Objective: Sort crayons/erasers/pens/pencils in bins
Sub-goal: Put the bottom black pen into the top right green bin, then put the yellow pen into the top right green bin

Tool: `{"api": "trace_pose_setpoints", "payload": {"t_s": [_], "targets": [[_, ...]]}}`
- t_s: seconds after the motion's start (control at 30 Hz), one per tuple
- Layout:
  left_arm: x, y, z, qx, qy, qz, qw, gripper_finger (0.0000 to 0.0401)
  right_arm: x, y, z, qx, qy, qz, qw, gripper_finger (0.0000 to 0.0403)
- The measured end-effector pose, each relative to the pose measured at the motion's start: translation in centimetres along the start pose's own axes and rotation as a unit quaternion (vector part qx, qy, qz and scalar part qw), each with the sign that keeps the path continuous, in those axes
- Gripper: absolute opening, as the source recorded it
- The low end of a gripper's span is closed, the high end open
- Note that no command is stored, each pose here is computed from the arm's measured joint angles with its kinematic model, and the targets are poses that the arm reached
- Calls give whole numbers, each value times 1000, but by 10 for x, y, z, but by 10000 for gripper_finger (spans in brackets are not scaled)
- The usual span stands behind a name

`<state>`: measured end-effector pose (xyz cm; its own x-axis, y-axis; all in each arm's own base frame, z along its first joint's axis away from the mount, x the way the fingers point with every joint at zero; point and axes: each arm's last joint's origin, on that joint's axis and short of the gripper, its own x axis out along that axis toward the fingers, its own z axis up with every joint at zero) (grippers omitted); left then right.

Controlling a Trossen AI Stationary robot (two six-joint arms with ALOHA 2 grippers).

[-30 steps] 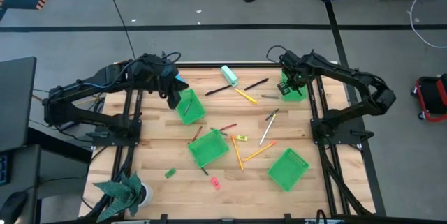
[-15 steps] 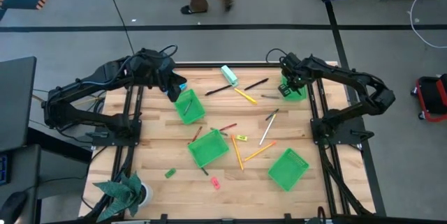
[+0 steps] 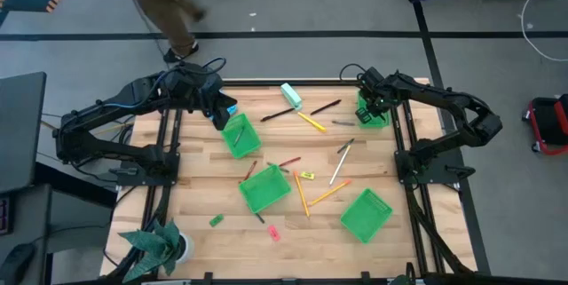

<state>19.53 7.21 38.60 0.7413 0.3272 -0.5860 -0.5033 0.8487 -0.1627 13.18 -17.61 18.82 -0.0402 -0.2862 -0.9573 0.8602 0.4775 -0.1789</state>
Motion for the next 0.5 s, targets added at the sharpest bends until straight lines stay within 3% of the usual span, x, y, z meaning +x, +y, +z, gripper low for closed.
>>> {"api": "trace_pose_setpoints", "payload": {"t_s": [0.27, 0.5], "targets": [[0, 0, 0, 0, 0, 0, 1000, 17, -3, -1, -1, -2, -2, 1, 1000, 111], [0, 0, 0, -5, 0, 0, 1000, 15, -36, 2, 10, -4, -54, 24, 998, 110]]}}
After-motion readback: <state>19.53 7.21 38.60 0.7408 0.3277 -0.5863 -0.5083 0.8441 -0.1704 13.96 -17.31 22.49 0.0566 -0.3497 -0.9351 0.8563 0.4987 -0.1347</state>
